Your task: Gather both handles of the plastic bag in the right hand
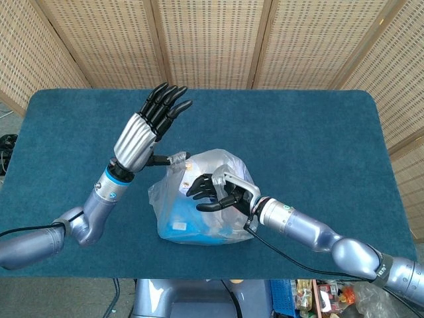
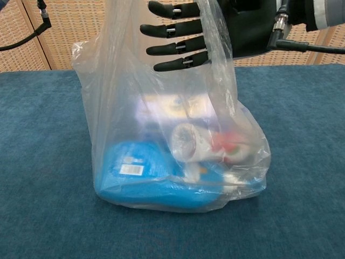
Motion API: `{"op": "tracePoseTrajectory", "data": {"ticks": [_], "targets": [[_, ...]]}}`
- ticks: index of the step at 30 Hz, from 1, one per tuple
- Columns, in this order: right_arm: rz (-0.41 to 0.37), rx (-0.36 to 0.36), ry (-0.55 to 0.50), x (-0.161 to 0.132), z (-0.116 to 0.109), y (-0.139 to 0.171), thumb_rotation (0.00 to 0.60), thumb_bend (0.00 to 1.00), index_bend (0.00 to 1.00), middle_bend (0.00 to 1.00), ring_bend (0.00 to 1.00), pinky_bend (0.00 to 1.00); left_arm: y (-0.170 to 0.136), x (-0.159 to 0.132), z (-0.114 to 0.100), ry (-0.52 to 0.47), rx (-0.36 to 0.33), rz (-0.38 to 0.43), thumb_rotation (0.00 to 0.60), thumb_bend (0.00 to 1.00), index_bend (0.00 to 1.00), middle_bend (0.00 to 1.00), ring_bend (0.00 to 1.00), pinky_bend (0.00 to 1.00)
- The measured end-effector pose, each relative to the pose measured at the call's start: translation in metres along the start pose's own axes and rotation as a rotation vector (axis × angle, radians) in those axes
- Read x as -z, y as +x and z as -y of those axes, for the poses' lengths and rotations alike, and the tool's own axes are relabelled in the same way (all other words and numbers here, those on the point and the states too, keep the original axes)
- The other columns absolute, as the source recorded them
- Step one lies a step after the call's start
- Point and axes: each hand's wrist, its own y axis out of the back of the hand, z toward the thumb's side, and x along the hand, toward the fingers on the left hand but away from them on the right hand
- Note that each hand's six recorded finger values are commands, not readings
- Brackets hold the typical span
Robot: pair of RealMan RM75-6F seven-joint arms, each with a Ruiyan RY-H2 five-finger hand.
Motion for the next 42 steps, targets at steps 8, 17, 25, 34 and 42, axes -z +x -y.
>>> {"op": "tracePoseTrajectory", "data": {"ticks": [8,17,25,34,42], "targets": [[-0.015,-0.004,-0.001,-0.003,0.003,0.0,0.6,0.0,0.43,0.39,0.25,0.19,0.002,-0.005,-0.002,-0.063,0.058,0.018,0.574,0.0,0.0,0.0,0.0,0.0],[-0.02,-0.016,0.013,-0.003,0.009,-0.001,0.6,0.0,0.34,0.28,0.15,0.09,0.003,-0.007,0.002,-0.052,0.043,0.022,0.573,0.0,0.0,0.0,0.0,0.0],[-0.037,-0.015,0.012,-0.006,0.01,-0.002,0.6,0.0,0.22,0.13,0.0,0.01,0.004,-0.008,-0.002,-0.04,0.035,0.026,0.573,0.0,0.0,0.0,0.0,0.0],[-0.044,-0.032,0.001,-0.01,0.014,0.0,0.6,0.0,0.21,0.13,0.0,0.01,0.004,-0.008,0.0,-0.033,0.041,0.028,0.571,0.0,0.0,0.0,0.0,0.0],[-0.032,-0.057,-0.01,-0.01,0.018,0.0,0.6,0.0,0.21,0.13,0.02,0.01,0.006,-0.007,0.002,-0.023,0.039,0.022,0.579,0.0,0.0,0.0,0.0,0.0]]}}
